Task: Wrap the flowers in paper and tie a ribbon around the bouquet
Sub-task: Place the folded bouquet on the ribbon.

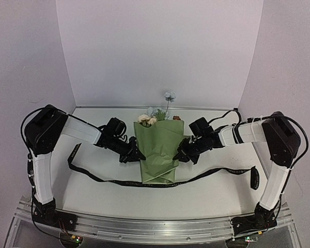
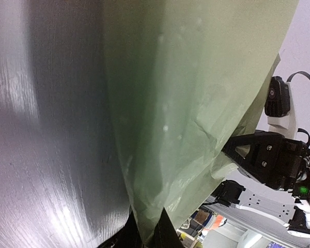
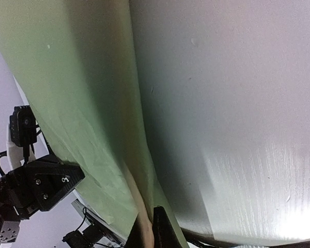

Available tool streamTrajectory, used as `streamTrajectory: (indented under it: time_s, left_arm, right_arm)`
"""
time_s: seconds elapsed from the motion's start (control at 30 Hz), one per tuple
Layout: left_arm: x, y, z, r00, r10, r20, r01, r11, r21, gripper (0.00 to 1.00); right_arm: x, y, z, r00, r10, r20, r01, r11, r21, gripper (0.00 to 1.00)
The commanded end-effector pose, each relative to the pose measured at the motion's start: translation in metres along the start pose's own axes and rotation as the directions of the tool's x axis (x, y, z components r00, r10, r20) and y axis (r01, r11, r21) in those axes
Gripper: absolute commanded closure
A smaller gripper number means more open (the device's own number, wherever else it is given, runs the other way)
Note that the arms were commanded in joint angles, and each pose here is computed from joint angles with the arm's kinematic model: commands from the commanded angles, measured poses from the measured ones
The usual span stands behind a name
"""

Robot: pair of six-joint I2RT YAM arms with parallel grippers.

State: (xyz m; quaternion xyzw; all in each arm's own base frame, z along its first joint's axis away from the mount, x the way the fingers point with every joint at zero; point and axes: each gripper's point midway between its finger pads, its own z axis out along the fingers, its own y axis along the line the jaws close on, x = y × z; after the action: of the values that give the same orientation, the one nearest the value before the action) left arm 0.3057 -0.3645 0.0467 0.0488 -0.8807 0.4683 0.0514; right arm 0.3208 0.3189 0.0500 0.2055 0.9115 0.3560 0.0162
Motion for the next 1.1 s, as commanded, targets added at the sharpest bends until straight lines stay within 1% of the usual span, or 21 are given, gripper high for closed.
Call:
streamTrajectory:
  time_s: [0.0, 0.6, 0.67, 0.77, 0.83, 0.9, 0.93, 0.97, 1.0, 1.07]
  left_arm:
    - [0.019, -0.019, -0.009, 1.000, 0.029, -0.009, -0.029, 0.999, 0.030, 0.93]
    - [0.064, -0.004, -0.004, 1.000, 0.016, 0.002, -0.016, 1.000, 0.009, 0.93]
    - [0.067, -0.002, -0.005, 1.000, 0.009, 0.006, -0.010, 1.000, 0.004, 0.91]
    - [0.067, 0.001, -0.008, 1.000, 0.001, 0.031, -0.001, 1.000, -0.010, 0.85]
    - [0.066, 0.003, -0.011, 0.999, -0.004, 0.052, 0.005, 1.000, -0.020, 0.78]
    - [0.064, 0.002, -0.016, 0.997, -0.005, 0.083, 0.007, 1.000, -0.030, 0.65]
    - [0.063, 0.003, -0.019, 0.995, -0.003, 0.096, 0.007, 0.999, -0.039, 0.59]
    - [0.060, -0.001, -0.024, 0.992, 0.010, 0.127, -0.004, 0.999, -0.048, 0.52]
    - [0.058, -0.003, -0.030, 0.988, 0.019, 0.152, -0.010, 0.998, -0.060, 0.45]
    - [0.052, -0.006, -0.046, 0.975, 0.040, 0.217, -0.018, 0.995, -0.101, 0.36]
  right_arm:
    - [0.009, 0.007, -0.014, 0.999, -0.021, 0.034, 0.021, 1.000, -0.015, 1.00]
    - [0.052, -0.028, -0.020, 0.994, -0.093, 0.059, 0.090, 0.994, 0.061, 1.00]
    - [0.055, -0.031, -0.022, 0.993, -0.102, 0.067, 0.097, 0.993, 0.067, 1.00]
    - [0.056, -0.037, -0.025, 0.991, -0.110, 0.082, 0.104, 0.992, 0.076, 0.99]
    - [0.056, -0.038, -0.028, 0.989, -0.116, 0.089, 0.109, 0.991, 0.076, 0.93]
    - [0.056, -0.037, -0.031, 0.987, -0.126, 0.096, 0.120, 0.990, 0.070, 0.82]
    - [0.056, -0.036, -0.034, 0.986, -0.132, 0.102, 0.126, 0.990, 0.066, 0.75]
    - [0.056, -0.036, -0.037, 0.984, -0.142, 0.106, 0.136, 0.988, 0.068, 0.65]
    - [0.056, -0.036, -0.040, 0.982, -0.152, 0.111, 0.145, 0.987, 0.069, 0.58]
    - [0.057, -0.036, -0.047, 0.977, -0.176, 0.117, 0.167, 0.982, 0.083, 0.47]
